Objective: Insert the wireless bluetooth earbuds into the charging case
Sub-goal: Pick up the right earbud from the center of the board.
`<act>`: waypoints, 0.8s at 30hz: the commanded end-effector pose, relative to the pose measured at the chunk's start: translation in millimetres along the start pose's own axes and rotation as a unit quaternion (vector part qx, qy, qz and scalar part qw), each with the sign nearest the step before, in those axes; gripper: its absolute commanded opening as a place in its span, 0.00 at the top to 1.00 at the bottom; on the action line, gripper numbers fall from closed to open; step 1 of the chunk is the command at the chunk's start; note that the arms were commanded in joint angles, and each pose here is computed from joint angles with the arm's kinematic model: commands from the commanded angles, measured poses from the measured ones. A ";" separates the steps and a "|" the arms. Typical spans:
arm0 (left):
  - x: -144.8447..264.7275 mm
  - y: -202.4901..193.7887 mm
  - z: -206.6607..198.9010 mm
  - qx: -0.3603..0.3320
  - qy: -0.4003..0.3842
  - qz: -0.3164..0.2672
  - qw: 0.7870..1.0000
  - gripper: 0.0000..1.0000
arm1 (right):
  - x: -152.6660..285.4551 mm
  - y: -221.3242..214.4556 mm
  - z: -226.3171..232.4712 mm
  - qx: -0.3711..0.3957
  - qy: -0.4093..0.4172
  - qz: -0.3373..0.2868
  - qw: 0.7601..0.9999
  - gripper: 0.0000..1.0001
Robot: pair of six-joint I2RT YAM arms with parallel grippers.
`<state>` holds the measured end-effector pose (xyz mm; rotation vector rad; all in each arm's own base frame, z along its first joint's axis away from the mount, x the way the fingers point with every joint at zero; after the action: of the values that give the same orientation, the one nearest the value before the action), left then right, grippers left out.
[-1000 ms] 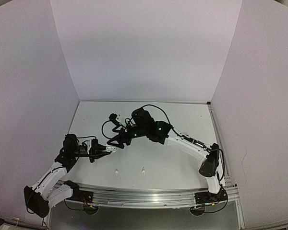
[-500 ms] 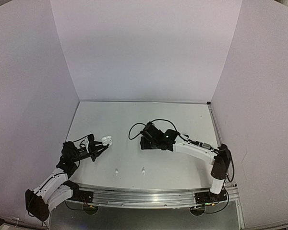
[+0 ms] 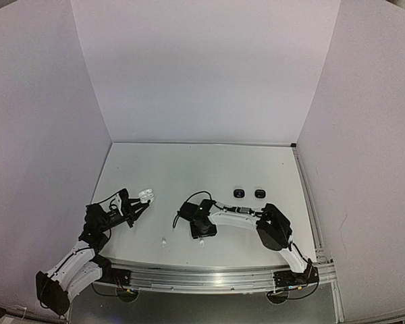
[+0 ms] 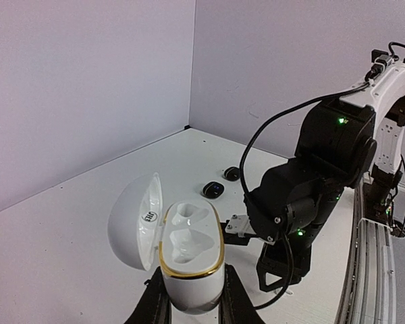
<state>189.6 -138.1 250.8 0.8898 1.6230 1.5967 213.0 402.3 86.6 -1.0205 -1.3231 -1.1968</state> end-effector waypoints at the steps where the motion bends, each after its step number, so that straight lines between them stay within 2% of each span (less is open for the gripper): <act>1: 0.4 5.4 -0.5 -0.009 0.001 -0.021 1.000 1.00 | 0.9 -13.1 11.6 0.001 0.013 0.040 0.999 0.53; 8: -0.5 6.6 0.2 -0.011 0.001 -0.021 1.000 1.00 | -14.8 -29.1 14.0 0.020 0.003 0.071 0.997 0.61; 19: -1.2 5.0 -0.8 -0.010 -0.006 -0.014 1.000 1.00 | -18.9 -36.2 10.3 0.039 -0.027 0.079 0.996 0.74; 24: -1.3 4.7 -0.6 -0.012 -0.005 -0.011 1.000 1.00 | -20.7 -34.7 10.5 0.047 -0.034 0.078 0.995 0.86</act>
<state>190.1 -138.3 247.6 0.8939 1.6238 1.5974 189.2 414.7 75.6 -1.0252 -1.2888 -1.0747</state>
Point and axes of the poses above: each gripper's point midway between its finger pads, its own x axis back along the fingers, its own z axis along the line the jaws close on, y = z × x, the point moved 7 cm from there along x, back along the fingers, and after that the axes turned 2 degrees about -x, right-handed, at the moved point
